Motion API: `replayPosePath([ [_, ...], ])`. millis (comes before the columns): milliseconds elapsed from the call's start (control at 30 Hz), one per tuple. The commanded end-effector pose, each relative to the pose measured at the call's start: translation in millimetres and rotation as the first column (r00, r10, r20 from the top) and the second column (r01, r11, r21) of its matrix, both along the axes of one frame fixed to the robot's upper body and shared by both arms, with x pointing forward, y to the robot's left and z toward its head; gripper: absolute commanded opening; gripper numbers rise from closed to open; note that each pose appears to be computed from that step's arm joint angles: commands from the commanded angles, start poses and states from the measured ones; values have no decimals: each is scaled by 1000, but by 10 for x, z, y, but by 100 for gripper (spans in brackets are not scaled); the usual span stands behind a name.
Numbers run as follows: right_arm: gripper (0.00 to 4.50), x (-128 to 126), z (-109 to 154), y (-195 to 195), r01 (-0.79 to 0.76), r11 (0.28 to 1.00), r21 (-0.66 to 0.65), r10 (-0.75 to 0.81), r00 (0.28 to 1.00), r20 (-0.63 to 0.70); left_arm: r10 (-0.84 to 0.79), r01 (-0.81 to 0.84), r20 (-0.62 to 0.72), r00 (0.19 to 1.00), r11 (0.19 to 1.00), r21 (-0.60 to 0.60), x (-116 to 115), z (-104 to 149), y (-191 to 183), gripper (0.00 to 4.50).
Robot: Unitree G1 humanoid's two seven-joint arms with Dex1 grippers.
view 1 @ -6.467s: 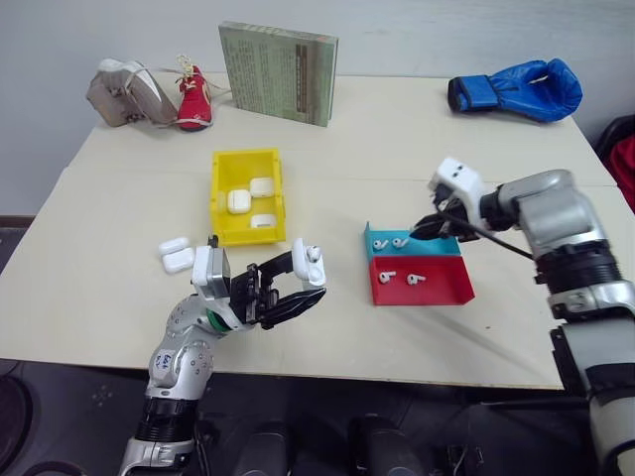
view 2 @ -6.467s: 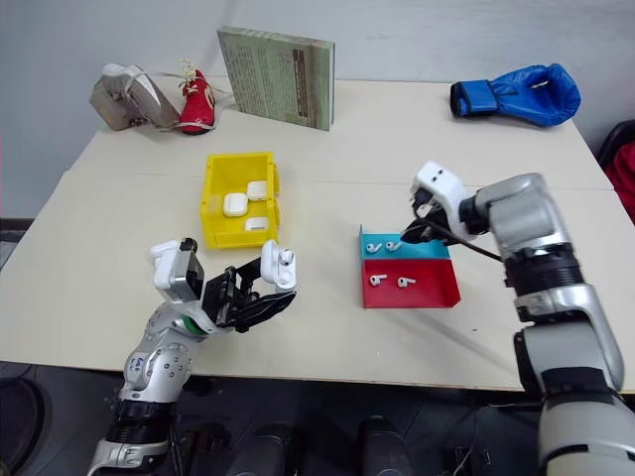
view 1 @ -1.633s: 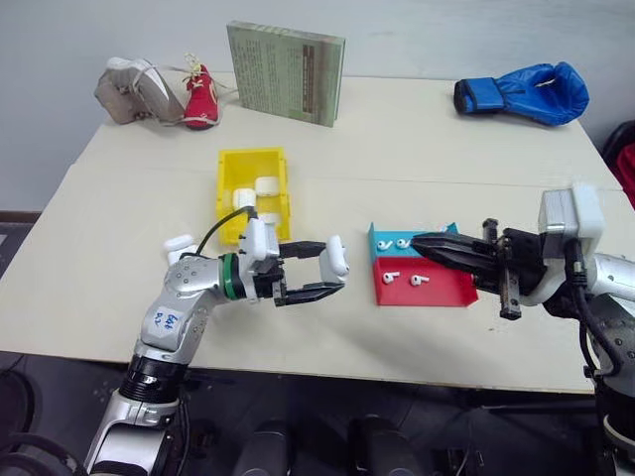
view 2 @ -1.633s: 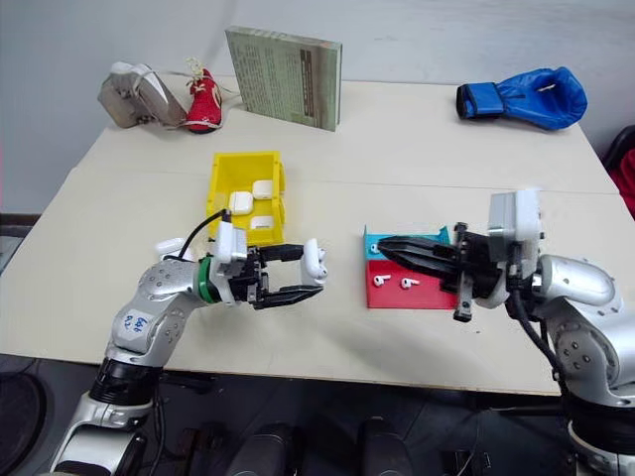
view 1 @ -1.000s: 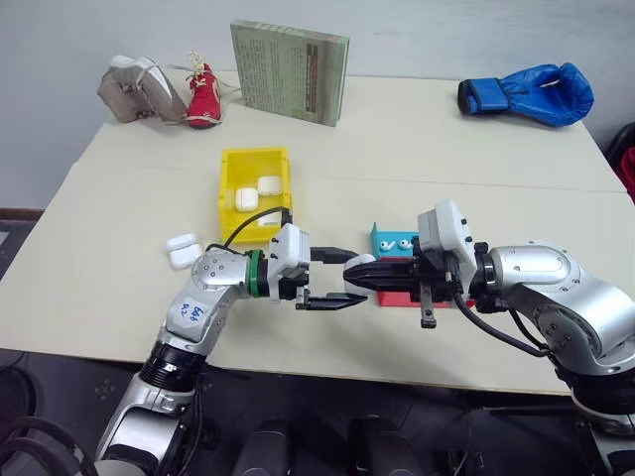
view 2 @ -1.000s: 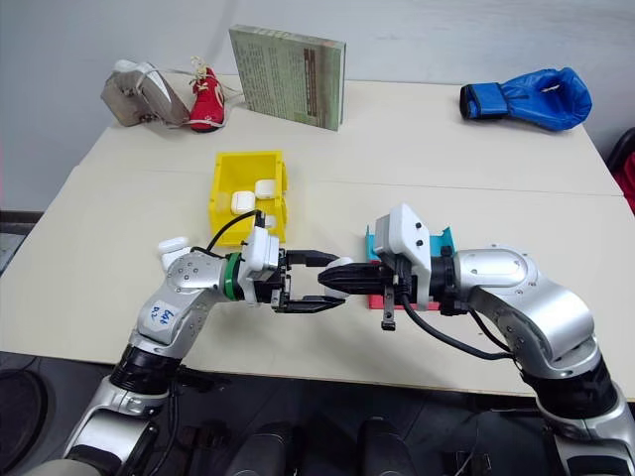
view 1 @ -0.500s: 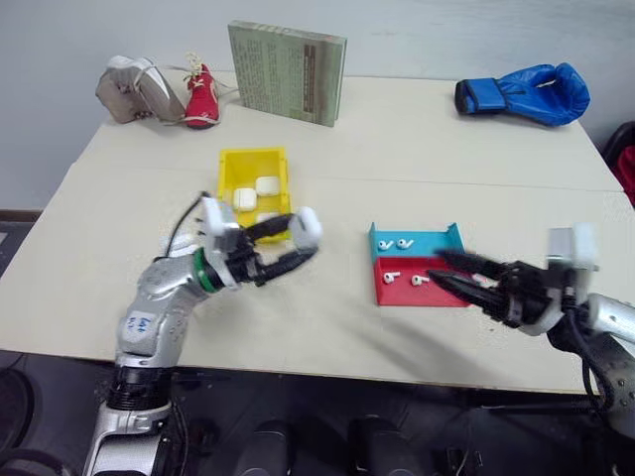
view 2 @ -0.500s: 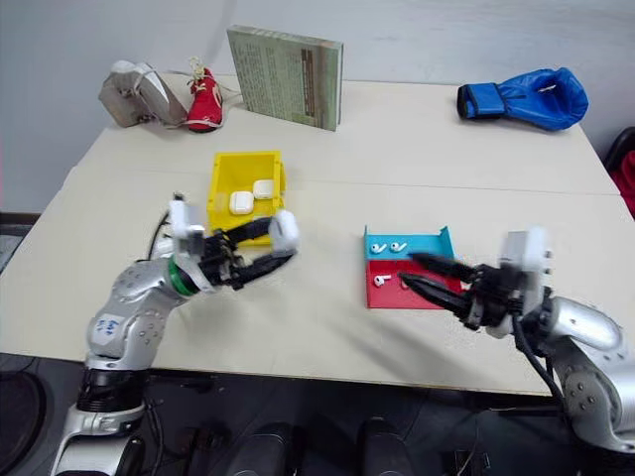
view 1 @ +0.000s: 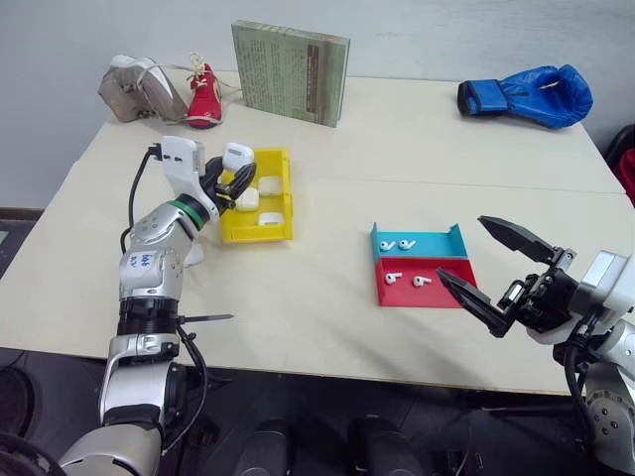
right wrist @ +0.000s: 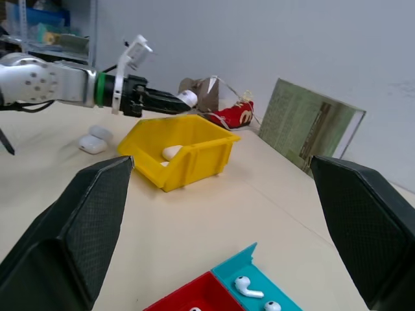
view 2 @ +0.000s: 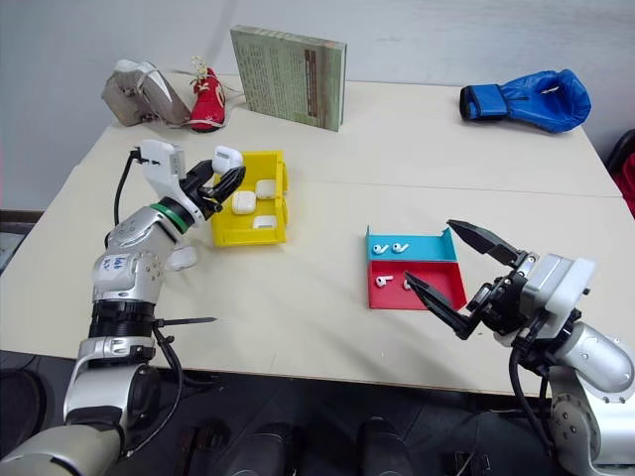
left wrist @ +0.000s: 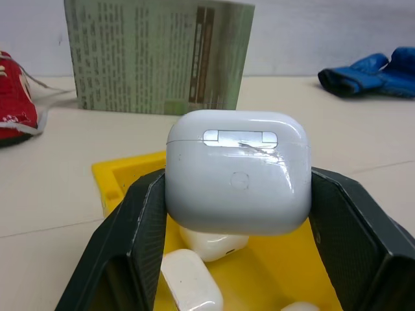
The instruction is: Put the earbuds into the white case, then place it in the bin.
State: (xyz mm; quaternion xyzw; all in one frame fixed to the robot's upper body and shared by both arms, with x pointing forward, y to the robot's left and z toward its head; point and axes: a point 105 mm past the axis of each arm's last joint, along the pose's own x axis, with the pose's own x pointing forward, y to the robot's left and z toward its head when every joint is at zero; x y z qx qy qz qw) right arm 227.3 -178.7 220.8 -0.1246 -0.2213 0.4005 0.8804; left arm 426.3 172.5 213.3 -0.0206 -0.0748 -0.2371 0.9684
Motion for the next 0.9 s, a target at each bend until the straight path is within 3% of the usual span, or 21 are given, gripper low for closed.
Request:
replayPosePath([
  [33, 447, -55, 29, 2, -9, 1000, -29, 9, 999, 32, -88, 88, 31, 996, 996, 14, -33, 148, -66, 279],
  [67, 447, -52, 23, -6, -5, 1000, -29, 6, 1000, 30, -108, 108, 19, 994, 994, 16, -43, 136, -82, 279],
  [233, 450, -50, -55, -41, 1, 999, -44, -1, 1000, 6, -119, 116, 32, 992, 990, 84, -122, 228, 26, 445],
  [333, 450, -47, -78, -99, 5, 998, -60, -5, 1000, -8, -157, 148, 55, 986, 980, 134, -302, 311, 151, 448],
  [433, 450, -43, -126, -172, -3, 995, -95, 0, 999, -34, -230, 222, 79, 970, 971, 94, -555, 416, 287, 448],
  [533, 450, -55, -240, -294, -34, 979, -203, 19, 997, -80, -410, 402, 15, 912, 902, 157, -1059, 337, 440, 448],
  [633, 450, -69, -344, -502, -64, 948, -312, 23, 991, -133, -446, 446, -54, 894, 866, 228, -1438, 185, 695, 448],
  [733, 450, -81, -362, -793, -72, 922, -381, -3, 981, -195, -181, 245, -175, 968, 835, 493, -1775, -231, 1315, 448],
  [800, 450, -88, -368, -934, -75, 906, -417, -17, 977, -212, -72, 163, -188, 979, 834, 527, -1962, -344, 1545, 448],
  [900, 450, -74, -392, -1046, -72, 903, -423, -29, 974, -226, -56, 163, -205, 977, 819, 549, -2113, -439, 1594, 448],
])
